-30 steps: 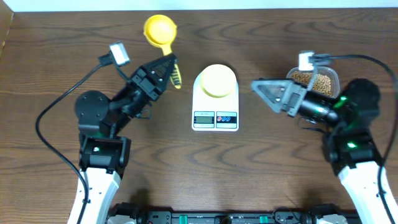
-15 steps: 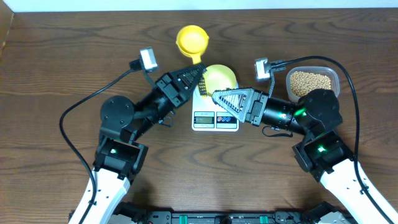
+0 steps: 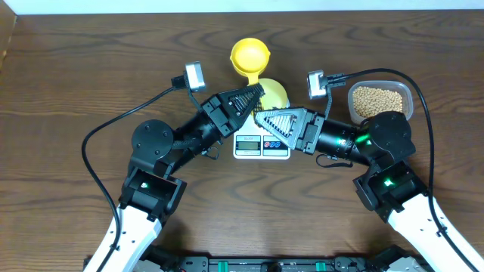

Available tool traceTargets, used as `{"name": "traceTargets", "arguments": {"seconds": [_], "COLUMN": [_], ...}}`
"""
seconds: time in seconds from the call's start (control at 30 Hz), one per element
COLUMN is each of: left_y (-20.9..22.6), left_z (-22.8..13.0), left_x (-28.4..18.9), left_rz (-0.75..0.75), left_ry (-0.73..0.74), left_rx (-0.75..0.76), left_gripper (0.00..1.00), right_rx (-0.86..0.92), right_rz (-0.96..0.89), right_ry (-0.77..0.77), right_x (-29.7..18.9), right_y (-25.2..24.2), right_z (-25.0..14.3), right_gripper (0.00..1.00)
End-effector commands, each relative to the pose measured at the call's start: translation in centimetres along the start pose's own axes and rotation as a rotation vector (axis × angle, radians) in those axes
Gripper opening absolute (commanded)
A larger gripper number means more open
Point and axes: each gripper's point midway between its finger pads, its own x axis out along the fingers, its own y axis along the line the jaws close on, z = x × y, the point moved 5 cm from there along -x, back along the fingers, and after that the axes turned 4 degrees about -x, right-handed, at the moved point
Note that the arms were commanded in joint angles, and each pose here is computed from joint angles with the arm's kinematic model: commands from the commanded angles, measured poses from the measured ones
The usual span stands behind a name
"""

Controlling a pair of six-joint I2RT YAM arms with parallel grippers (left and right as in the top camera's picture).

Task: Scoop item into bowl and weigh 50g on scale
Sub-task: 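Close the right gripper on the scoop handle beside the left gripper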

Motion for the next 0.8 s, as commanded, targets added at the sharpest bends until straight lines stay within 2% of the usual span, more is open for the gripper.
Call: {"name": "traceTargets", "arguments": {"seconds": [0.0, 0.3, 0.77], "left_y": [-0.46, -0.46, -0.61], "left_z": [0.22, 0.12, -0.53], "left_x": [0.02, 0.06, 0.29], "left_rz": [-0.013, -0.013, -0.019], "left_ry": [-0.015, -0.011, 0.01], "left_rx": [0.015, 0.014, 0.007], "left_gripper": [0.07, 0.07, 0.07], "right_rx": [-0.003, -0.003, -0.003], "right_rz": [0.019, 0.019, 0.018], "right_ry": [0.005, 0.005, 0.003], "right_x": [0.22, 0.22, 0.22], "right_y": [0.83, 0.83, 0.81], "right_z": [-0.03, -0.02, 0.0], "right_gripper": [0.39, 0.32, 0.29]}}
